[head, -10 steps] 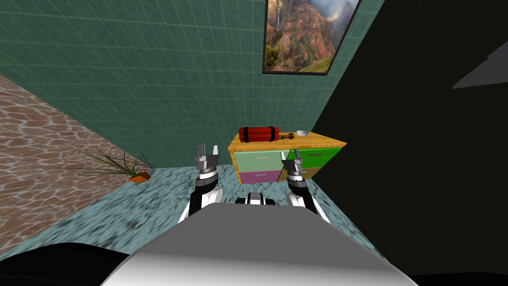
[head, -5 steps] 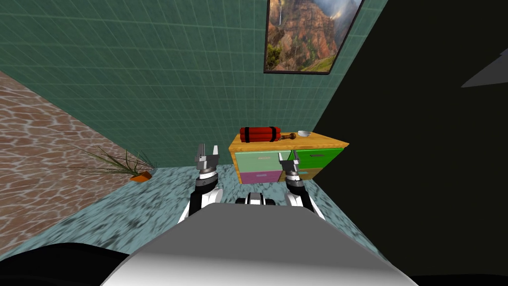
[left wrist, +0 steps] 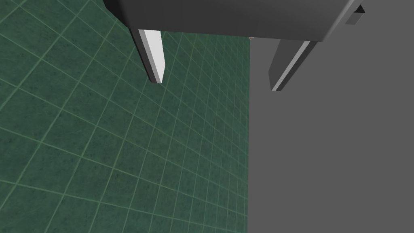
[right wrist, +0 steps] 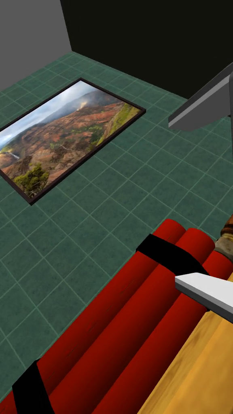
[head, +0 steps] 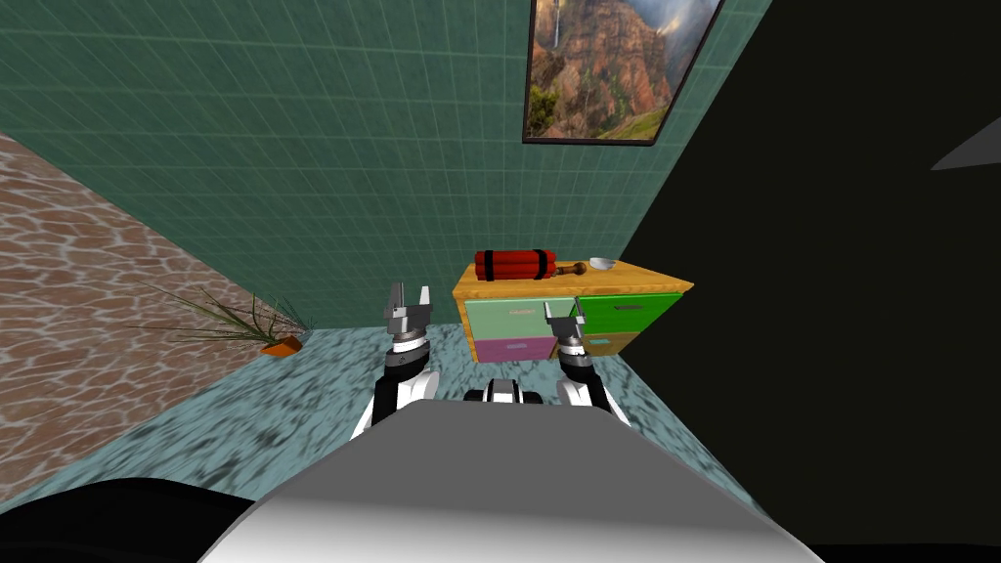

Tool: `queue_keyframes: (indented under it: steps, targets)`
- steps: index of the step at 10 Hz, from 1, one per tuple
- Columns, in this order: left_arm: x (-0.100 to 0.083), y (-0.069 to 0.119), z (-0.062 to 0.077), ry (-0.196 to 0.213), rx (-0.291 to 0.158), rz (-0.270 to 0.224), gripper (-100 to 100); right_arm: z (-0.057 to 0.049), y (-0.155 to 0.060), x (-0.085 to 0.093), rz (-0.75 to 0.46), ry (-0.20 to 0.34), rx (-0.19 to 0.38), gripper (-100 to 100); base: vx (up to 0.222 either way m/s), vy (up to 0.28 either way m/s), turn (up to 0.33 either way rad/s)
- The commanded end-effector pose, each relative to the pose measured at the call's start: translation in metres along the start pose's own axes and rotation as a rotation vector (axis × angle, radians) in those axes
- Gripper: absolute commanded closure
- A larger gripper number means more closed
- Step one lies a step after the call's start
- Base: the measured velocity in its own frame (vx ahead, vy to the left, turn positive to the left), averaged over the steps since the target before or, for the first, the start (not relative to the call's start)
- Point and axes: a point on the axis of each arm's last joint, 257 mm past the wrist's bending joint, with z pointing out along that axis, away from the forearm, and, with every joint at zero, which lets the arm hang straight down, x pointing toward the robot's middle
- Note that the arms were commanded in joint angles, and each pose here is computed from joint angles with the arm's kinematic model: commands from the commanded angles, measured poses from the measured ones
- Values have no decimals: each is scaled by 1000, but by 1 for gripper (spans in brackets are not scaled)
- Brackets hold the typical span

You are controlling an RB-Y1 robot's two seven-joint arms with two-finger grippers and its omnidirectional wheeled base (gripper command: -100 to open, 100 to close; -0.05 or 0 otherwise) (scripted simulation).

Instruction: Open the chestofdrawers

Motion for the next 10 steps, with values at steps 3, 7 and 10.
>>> queue_keyframes:
  steps: [3,7,10]
  targets:
    - [0,0,0,0,0,0,0,-3,-18,-9,206,-27,6,-100,8,16,24]
    - [0,0,0,0,0,0,0,-4,-27,-14,353,-43,6,-100,8,15,15]
    - [0,0,0,0,0,0,0,-6,-36,-19,469,-61,5,-100,7,15,17]
